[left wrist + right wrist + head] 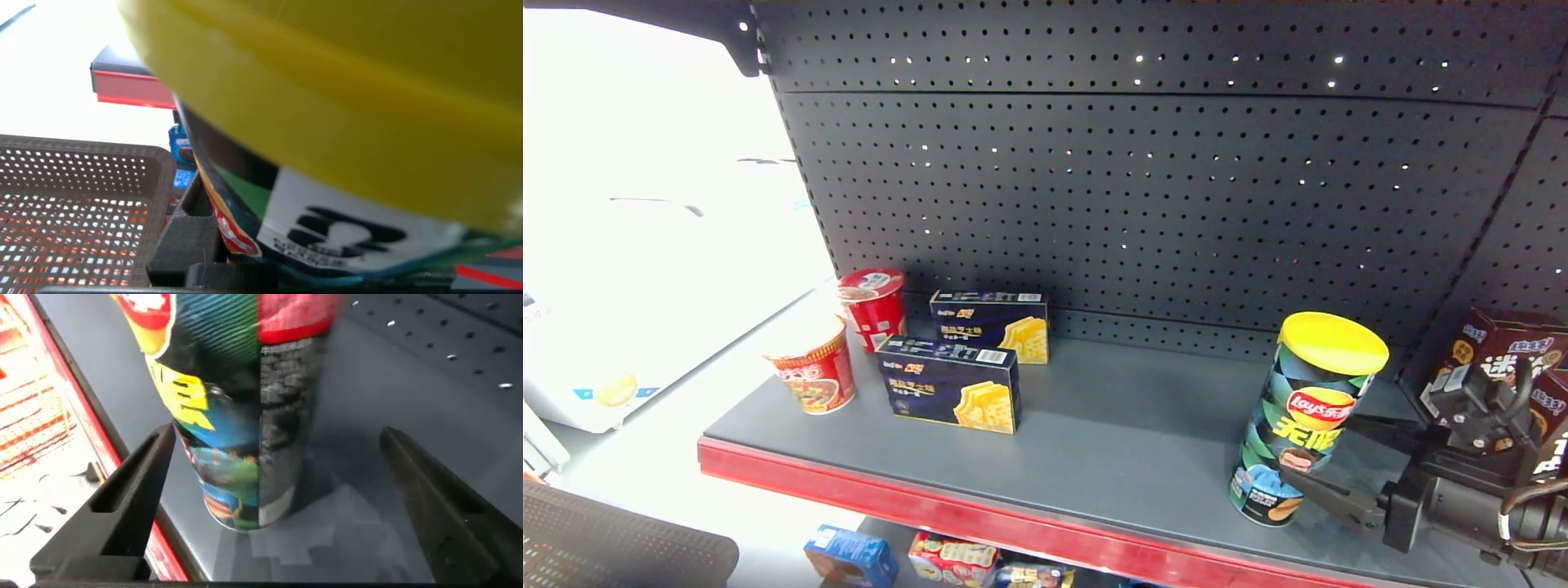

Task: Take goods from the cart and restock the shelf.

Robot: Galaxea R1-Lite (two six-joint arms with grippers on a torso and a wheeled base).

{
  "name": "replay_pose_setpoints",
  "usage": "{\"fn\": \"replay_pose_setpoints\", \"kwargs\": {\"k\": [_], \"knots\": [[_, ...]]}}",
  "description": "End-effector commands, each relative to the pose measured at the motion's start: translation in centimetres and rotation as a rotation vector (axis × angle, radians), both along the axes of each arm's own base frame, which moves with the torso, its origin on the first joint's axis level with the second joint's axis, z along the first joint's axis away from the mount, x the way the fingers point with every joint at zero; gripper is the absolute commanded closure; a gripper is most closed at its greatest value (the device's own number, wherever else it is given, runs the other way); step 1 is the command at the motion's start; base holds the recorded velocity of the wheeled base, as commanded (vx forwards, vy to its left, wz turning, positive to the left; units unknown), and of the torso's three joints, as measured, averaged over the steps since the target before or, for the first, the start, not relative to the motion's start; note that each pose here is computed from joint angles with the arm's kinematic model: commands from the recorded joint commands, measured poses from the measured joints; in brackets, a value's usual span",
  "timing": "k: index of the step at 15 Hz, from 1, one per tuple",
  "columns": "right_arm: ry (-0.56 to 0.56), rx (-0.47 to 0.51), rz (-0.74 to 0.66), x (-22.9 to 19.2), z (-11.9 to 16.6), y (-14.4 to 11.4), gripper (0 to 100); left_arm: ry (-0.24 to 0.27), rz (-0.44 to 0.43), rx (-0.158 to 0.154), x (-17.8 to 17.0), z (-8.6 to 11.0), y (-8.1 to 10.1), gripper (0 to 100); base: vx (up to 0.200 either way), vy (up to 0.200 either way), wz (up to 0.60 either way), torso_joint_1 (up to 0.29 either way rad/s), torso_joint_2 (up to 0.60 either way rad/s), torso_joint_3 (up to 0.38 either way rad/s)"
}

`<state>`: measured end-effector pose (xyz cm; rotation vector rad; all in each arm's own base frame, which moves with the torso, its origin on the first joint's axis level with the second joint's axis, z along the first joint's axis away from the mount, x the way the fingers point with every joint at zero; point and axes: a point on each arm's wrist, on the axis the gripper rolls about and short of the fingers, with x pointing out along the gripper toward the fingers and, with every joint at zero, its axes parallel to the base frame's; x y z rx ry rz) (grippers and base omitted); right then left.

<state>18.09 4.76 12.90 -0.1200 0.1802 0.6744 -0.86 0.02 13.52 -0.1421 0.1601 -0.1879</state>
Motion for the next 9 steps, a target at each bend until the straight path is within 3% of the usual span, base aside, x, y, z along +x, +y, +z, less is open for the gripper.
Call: {"fn": "replay_pose_setpoints", "kwargs": {"k": [1, 9], "knots": [[-0.031, 0.006, -0.007, -0.9, 0.5, -0.3, 0, -0.004, 0.0, -0.002, -0.1, 0.0, 0.0, 100, 0.0, 0.0, 0.0, 0.0, 0.0, 0.0], [-0.126, 0.026, -0.017, -7.4, 1.0, -1.6, 0, -0.03, 0.002, -0.006, -0.4, -0.1, 0.1, 100, 0.0, 0.0, 0.0, 0.0, 0.0, 0.0]]}}
